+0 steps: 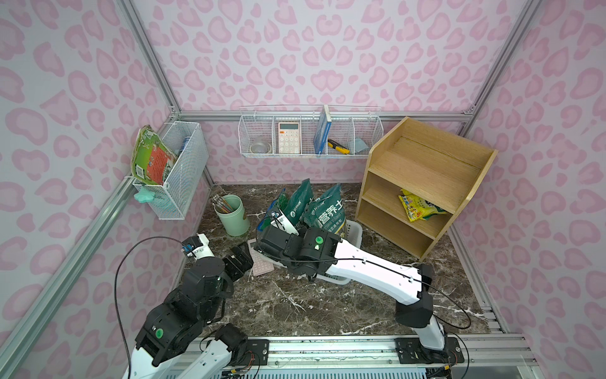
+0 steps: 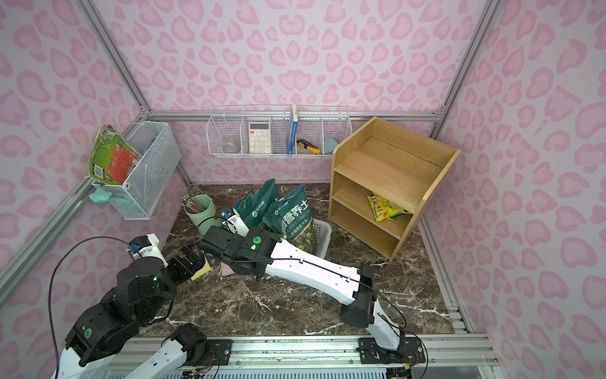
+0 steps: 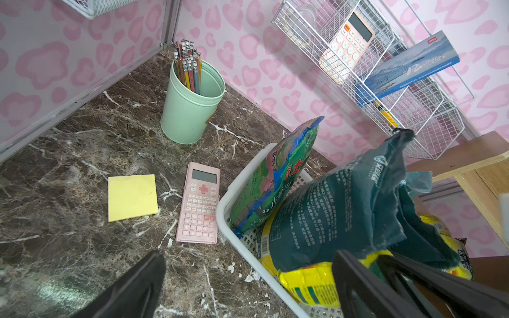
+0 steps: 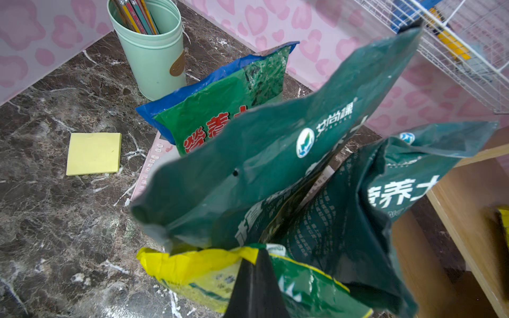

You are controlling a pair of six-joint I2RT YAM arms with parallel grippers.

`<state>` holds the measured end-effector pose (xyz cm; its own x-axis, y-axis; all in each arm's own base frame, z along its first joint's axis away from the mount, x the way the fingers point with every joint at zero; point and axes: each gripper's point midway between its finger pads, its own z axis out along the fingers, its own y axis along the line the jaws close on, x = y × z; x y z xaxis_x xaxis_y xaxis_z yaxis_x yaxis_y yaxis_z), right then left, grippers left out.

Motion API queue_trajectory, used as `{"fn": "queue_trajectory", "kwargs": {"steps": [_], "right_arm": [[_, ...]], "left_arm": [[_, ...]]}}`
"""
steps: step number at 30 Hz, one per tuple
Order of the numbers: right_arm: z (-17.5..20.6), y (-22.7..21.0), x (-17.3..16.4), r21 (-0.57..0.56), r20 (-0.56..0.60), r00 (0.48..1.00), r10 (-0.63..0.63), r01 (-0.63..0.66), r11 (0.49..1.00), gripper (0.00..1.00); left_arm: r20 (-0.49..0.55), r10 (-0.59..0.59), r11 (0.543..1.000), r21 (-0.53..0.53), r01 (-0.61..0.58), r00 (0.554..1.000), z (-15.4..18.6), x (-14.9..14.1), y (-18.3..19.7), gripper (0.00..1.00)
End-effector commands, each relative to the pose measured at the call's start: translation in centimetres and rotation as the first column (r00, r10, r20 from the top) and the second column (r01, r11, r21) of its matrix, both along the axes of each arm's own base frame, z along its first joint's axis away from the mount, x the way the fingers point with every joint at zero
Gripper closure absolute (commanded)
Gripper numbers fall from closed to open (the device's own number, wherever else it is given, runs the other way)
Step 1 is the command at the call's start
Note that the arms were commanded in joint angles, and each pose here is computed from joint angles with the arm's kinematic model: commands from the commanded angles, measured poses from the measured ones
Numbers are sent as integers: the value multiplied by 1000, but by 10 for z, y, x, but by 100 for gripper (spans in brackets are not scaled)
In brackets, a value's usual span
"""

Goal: Take down the fertilizer bag from the shelf
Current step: Place the fertilizer bag in the storage box.

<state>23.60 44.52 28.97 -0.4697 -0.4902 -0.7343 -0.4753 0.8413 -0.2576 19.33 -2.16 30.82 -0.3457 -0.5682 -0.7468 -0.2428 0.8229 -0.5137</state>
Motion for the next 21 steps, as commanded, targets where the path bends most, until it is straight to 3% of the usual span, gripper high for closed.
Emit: {"fn": "queue_trajectory", "kwargs": {"steps": [1,13,17,21], "right_arm": [[-6,8,17,0,17,1000,-6,6,1000,100],[-46,25,55,-13,69,994,-87,88,996,100],[-38,21,57,-6,160,977,-143,146,989,100],[-23,37,43,-7,263,960,-100,105,994,100]], "left_arm": [[4,15,1000,4,-15,1000,-1,-1,4,1],[-8,0,1000,7,0,1000,-2,1,0,1],[-4,-2,1000,5,3,1000,-2,1,-1,1],[-7,-4,1000,5,5,1000,-2,1,-1,1]]}}
